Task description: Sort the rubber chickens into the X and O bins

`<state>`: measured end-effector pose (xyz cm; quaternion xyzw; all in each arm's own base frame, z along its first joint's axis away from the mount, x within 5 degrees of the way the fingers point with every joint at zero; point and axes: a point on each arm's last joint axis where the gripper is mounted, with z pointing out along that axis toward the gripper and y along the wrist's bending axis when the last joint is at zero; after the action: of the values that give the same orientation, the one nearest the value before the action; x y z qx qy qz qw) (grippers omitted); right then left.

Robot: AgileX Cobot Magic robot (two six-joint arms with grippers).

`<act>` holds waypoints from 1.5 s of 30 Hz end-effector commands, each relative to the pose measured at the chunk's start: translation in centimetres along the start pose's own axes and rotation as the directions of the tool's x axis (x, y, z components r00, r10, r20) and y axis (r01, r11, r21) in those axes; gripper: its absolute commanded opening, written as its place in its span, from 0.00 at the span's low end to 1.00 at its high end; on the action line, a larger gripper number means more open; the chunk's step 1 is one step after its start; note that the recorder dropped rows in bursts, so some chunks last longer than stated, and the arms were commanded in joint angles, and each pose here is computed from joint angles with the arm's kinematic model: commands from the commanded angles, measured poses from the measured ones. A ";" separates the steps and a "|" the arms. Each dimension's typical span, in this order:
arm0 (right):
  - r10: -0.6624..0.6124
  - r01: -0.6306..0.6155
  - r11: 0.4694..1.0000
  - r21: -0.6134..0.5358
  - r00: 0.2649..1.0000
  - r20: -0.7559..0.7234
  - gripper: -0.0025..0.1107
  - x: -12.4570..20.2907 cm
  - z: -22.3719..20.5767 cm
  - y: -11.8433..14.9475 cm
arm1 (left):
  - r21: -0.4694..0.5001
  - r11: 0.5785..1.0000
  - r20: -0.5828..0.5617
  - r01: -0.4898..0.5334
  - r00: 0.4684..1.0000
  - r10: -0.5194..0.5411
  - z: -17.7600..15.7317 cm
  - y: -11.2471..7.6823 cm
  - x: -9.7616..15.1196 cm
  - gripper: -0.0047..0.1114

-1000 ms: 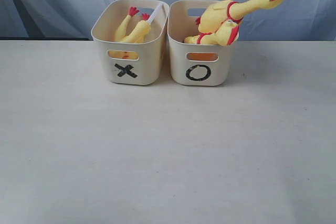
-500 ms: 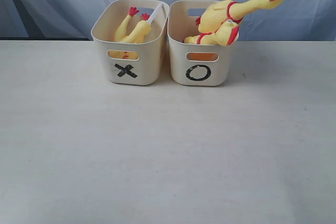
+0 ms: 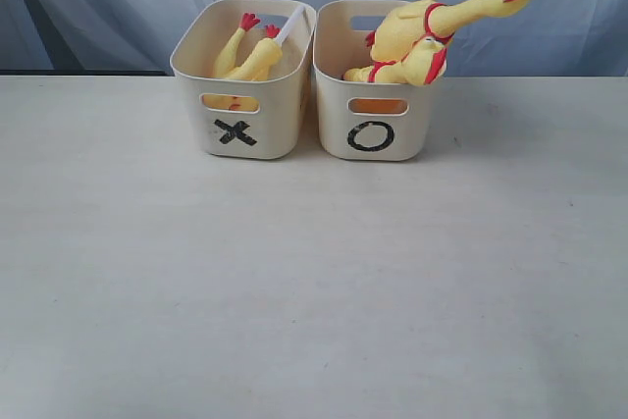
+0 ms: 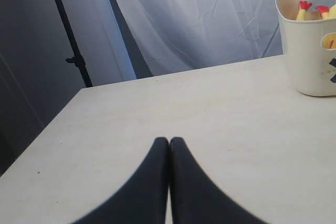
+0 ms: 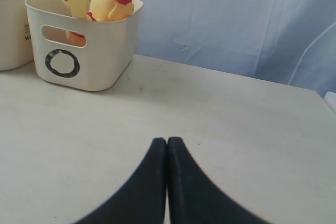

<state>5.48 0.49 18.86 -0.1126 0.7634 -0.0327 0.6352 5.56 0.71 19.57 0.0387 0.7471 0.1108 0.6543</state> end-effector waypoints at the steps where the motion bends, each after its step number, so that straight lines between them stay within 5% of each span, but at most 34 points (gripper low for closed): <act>1: -0.013 0.013 1.000 -0.003 1.000 -0.028 0.01 0.3 0.0 0.0 | 0.007 1.000 -0.014 0.029 0.999 -0.029 0.0 -0.1 0.3 0.04; 7: 0.178 -0.179 0.984 -0.004 0.982 -0.066 0.01 0.7 0.0 0.2 | 0.008 0.995 -0.016 0.100 0.995 -0.100 0.0 -0.1 0.3 0.04; 19: 0.178 -0.178 0.984 -0.004 0.982 -0.062 0.01 0.6 0.0 0.2 | 0.008 0.995 -0.016 0.102 0.995 -0.102 0.0 -0.1 0.3 0.04; 23: 0.178 -0.178 0.984 -0.004 0.982 -0.065 0.01 0.6 0.0 0.2 | 0.026 0.981 -0.017 0.190 0.982 -0.189 0.0 -0.3 0.2 0.04; 45: 0.183 -0.184 0.983 -0.006 0.981 -0.061 0.01 0.6 0.0 0.2 | 0.025 0.982 -0.002 0.189 0.982 -0.189 0.0 -0.2 0.1 0.04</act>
<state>5.33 0.51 18.23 -0.0453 0.7924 0.0251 0.6078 5.56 0.49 19.42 -0.0213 0.7533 0.0422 0.6560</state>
